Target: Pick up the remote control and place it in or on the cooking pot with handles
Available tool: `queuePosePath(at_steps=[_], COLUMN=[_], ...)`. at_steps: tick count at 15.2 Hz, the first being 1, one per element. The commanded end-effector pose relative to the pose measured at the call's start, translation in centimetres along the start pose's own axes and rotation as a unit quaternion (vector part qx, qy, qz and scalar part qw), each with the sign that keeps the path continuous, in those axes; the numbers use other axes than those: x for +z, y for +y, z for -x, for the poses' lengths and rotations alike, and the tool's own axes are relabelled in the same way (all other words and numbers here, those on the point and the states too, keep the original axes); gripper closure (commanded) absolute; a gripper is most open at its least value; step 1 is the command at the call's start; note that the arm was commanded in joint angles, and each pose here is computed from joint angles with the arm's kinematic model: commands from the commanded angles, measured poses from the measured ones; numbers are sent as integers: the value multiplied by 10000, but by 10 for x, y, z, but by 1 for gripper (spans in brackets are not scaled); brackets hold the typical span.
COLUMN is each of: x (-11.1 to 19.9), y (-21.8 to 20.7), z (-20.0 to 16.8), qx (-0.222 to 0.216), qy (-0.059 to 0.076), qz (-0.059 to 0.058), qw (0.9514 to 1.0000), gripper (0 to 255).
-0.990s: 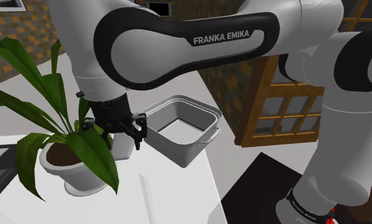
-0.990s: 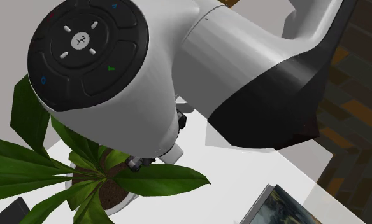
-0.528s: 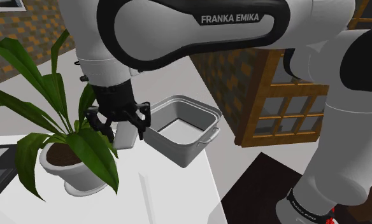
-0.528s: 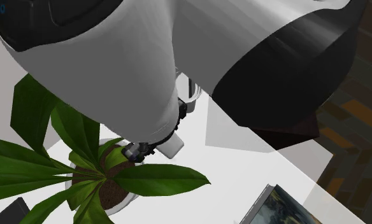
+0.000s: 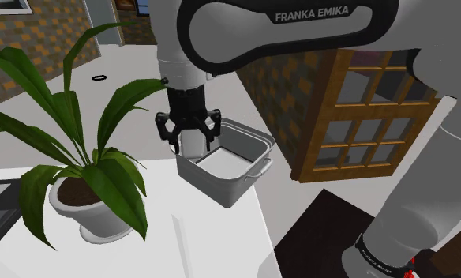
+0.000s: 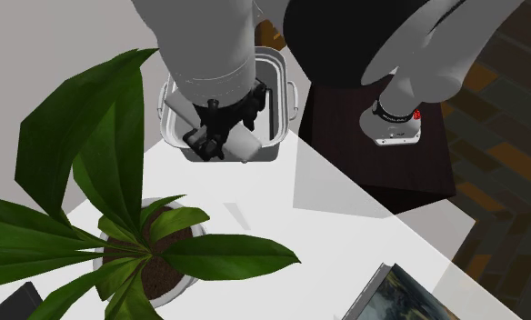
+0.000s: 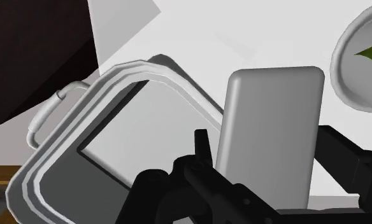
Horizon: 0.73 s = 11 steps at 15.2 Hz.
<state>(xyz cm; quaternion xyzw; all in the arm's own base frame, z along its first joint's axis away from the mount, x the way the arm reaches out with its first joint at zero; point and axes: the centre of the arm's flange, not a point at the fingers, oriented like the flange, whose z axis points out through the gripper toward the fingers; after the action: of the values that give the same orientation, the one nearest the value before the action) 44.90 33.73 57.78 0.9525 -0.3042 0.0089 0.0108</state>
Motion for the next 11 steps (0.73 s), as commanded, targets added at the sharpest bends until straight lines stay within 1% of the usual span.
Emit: queuePosePath(at_steps=[1,8,11], x=[-1,2,17], y=[22,95,94], z=[-16,-79,-79], qx=[-5,-5,-5], qy=[-4,-4,-4], qz=[-7,-7,-7], qw=[10000,10000,10000], gripper=[255,255,255])
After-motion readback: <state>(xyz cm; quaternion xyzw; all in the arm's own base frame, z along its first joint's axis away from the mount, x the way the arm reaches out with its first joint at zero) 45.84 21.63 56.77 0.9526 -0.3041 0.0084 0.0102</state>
